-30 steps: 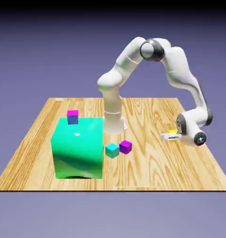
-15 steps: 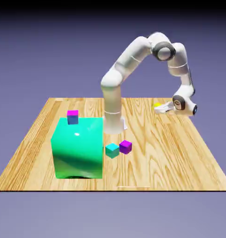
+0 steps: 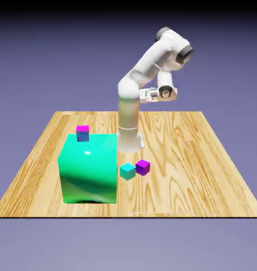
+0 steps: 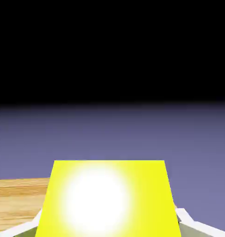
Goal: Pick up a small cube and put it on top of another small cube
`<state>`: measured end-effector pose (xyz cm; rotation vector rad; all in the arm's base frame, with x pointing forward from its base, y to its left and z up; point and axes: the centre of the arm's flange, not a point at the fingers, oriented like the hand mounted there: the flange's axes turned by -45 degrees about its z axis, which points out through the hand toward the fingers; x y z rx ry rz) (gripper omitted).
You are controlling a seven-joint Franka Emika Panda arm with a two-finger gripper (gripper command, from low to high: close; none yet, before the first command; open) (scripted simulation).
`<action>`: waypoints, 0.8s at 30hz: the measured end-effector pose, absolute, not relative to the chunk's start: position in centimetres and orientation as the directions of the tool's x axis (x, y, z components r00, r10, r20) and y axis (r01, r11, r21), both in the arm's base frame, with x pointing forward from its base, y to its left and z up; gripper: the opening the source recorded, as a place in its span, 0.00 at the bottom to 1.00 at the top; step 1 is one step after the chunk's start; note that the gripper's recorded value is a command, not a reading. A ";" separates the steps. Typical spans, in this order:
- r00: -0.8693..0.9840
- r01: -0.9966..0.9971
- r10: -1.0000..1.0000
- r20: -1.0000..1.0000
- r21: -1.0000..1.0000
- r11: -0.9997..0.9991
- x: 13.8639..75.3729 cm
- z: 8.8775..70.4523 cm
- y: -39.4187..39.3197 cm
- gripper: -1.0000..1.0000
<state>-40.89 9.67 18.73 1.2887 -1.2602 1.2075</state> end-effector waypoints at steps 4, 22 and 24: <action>0.017 -0.977 -0.071 0.997 0.001 -0.214 -42.1 21.7 1.1 0.00; 0.180 -0.523 -0.043 0.983 0.059 -0.850 -25.6 34.6 -30.5 0.00; 0.205 -0.447 -0.036 0.978 0.061 -0.893 -22.1 35.8 -32.5 0.00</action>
